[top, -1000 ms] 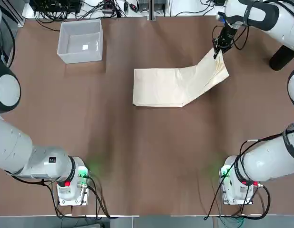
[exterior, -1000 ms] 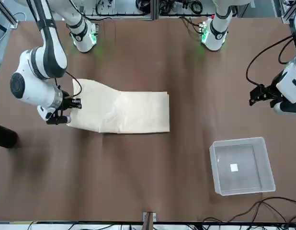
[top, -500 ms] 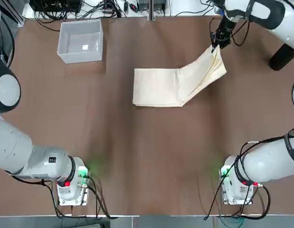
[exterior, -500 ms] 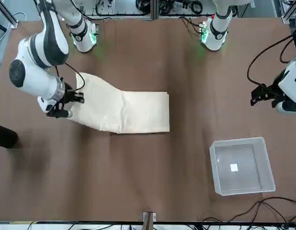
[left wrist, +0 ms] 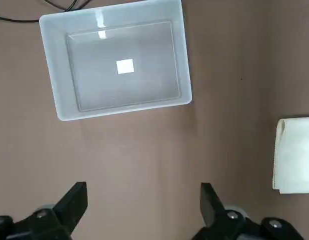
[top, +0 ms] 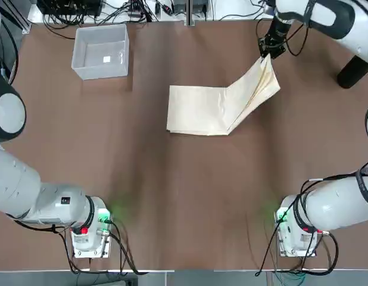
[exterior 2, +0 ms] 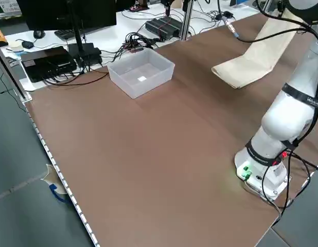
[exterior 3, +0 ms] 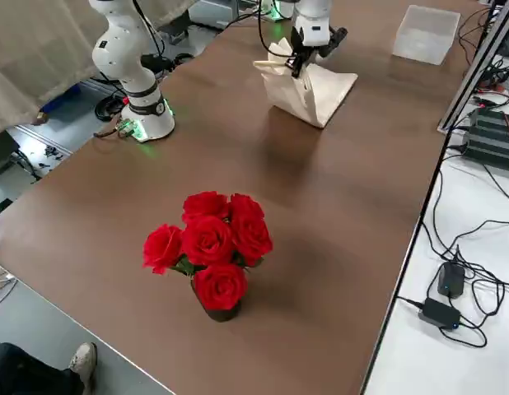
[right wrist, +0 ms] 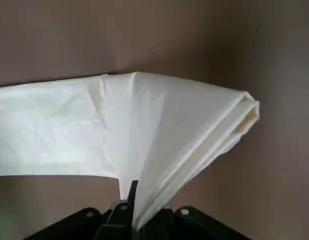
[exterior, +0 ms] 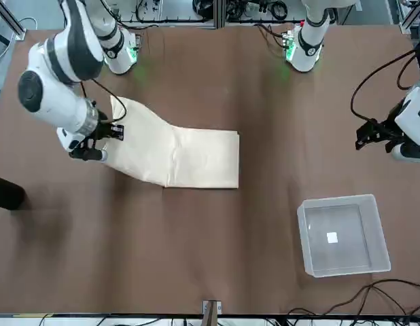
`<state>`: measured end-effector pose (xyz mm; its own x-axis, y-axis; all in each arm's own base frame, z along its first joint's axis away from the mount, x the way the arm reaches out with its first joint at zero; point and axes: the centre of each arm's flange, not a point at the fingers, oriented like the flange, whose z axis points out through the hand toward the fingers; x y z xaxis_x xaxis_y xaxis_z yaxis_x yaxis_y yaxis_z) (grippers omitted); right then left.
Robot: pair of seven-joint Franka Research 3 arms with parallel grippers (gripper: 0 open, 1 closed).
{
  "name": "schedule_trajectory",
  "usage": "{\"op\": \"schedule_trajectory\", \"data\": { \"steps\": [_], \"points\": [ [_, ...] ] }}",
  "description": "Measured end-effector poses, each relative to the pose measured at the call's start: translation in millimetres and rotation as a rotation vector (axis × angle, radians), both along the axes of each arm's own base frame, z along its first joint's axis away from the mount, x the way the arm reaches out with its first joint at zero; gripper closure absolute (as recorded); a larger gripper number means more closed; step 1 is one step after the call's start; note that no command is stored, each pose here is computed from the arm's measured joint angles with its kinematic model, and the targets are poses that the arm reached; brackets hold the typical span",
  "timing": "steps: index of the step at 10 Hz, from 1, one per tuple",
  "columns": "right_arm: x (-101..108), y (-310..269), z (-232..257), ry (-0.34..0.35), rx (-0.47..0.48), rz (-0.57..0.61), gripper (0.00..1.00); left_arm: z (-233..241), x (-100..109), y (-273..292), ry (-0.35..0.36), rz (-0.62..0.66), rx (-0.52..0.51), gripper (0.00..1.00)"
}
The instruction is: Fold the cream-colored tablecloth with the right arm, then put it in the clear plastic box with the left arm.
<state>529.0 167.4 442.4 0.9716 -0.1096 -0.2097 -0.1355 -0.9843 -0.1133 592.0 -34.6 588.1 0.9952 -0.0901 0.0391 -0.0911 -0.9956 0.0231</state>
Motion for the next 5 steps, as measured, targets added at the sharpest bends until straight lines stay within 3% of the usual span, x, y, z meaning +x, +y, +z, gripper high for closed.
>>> {"op": "schedule_trajectory", "data": {
  "steps": [5],
  "points": [
    [-10, 44, 11, -0.027, -0.029, 0.005, 0.96, -1, 0, 0, 0.001, 0.000, 0.000, 0.00]
  ]
}}
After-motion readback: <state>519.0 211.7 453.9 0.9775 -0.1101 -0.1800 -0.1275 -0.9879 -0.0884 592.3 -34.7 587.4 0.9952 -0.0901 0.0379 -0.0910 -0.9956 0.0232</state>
